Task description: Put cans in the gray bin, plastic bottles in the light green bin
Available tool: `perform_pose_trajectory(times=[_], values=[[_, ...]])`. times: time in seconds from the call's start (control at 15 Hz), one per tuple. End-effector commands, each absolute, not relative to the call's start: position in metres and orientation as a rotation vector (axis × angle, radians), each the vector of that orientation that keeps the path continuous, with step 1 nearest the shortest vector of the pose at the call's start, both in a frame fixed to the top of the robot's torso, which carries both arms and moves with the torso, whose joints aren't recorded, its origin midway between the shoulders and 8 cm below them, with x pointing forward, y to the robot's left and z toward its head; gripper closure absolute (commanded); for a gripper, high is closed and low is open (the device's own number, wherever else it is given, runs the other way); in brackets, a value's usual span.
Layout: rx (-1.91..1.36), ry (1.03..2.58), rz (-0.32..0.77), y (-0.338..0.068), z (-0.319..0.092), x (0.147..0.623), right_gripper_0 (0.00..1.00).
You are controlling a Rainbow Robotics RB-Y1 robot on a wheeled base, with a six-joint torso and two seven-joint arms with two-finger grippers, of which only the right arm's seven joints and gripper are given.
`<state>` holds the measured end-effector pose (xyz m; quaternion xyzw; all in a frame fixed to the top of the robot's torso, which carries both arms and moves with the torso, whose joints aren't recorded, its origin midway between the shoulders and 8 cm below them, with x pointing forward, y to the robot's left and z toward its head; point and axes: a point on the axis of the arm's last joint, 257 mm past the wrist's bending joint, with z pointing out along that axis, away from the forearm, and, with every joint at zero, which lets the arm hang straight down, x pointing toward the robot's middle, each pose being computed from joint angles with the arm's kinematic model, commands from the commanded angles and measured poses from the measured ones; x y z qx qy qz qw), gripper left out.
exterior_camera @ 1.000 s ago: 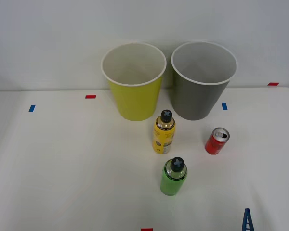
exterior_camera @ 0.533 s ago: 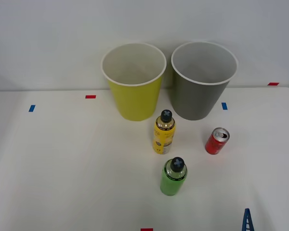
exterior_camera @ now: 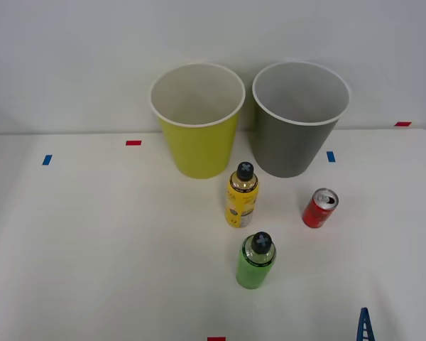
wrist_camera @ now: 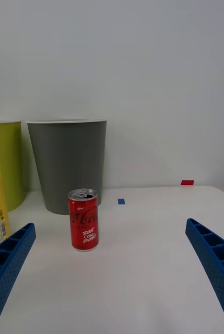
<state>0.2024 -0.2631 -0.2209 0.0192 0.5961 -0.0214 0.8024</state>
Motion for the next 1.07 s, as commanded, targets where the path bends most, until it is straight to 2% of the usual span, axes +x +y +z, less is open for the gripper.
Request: perform_pose_trajectory(times=[0.07, 1.07], values=[[0.041, 1.277, -0.046, -0.2631, -0.2209, 0.2024, 0.00], [0.041, 1.277, -0.046, -0.2631, -0.2209, 0.2024, 0.00]])
